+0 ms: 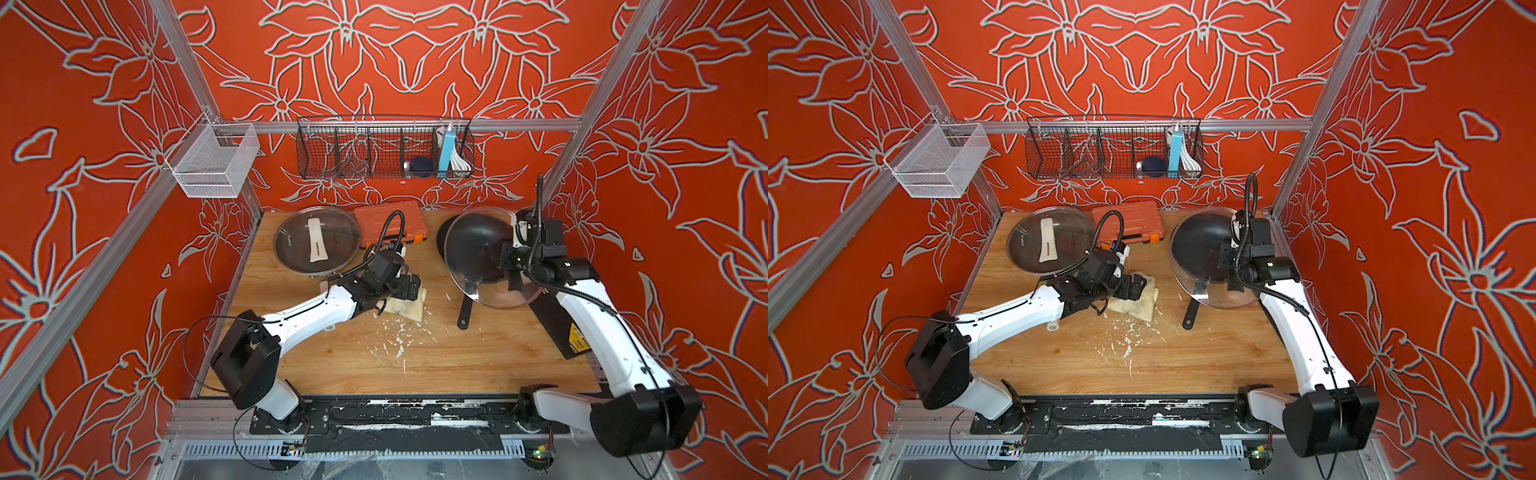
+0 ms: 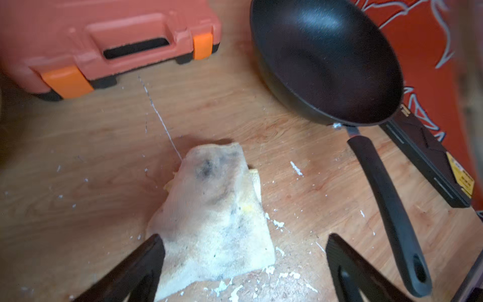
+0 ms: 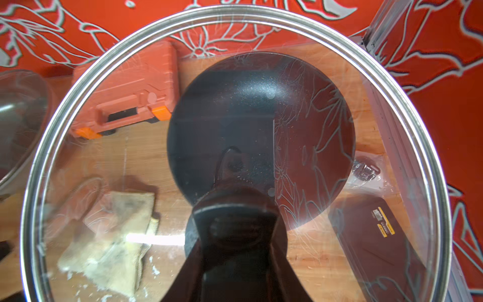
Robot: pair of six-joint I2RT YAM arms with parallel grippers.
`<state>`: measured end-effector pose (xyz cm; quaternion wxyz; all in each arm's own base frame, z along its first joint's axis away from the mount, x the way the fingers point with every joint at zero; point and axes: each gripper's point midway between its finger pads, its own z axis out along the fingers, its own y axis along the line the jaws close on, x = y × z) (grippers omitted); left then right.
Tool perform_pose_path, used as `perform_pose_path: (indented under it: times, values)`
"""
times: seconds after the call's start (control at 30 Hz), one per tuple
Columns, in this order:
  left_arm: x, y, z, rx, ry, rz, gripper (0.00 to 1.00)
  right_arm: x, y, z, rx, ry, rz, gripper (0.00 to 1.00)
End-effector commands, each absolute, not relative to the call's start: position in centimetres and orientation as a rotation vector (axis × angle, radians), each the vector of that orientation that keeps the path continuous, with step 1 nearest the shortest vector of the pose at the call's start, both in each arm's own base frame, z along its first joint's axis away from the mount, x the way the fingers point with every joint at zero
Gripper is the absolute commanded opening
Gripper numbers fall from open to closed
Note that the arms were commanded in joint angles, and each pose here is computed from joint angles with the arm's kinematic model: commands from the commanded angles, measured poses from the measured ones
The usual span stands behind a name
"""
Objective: Wipe the pot lid with a cloth
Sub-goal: Pick up the pot lid from the cooking pot, then pick up the cleaning item at the center of the board.
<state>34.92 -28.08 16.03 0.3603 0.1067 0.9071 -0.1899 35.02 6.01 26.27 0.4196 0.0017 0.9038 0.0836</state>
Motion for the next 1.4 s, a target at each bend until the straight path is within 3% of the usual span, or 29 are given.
perform_pose_path:
  times: [0.0, 0.13, 0.63, 0.9, 1.03, 1.23, 1.37]
  values:
    - [34.4, -27.5, 13.4, 0.222, 2.476, -0.422, 0.89, 35.0, 7.3, 32.3, -0.017, 2.05, 0.306, 0.0]
    - [34.6, -28.3, 10.9, 0.218, 2.58, -0.398, 0.78, 33.8, 7.3, 32.6, -0.027, 2.04, 0.312, 0.0]
    - [36.0, -27.5, 3.7, 0.219, 2.746, -0.13, 0.82, 33.4, 7.0, 32.2, -0.051, 2.048, 0.279, 0.0]
    - [35.4, -27.4, 0.7, 0.263, 2.823, -0.075, 0.73, 33.4, 7.0, 32.1, -0.05, 2.046, 0.276, 0.0]
    - [35.1, -27.1, -0.1, 0.279, 2.844, -0.042, 0.5, 33.2, 6.9, 32.2, -0.045, 2.042, 0.274, 0.0]
    - [35.3, -27.2, 0.2, 0.283, 2.816, -0.062, 0.0, 33.2, 7.2, 31.9, -0.019, 2.04, 0.317, 0.0]
    - [36.1, -27.6, 2.4, 0.214, 2.745, -0.179, 0.0, 33.2, 8.2, 31.3, 0.018, 2.045, 0.434, 0.0]
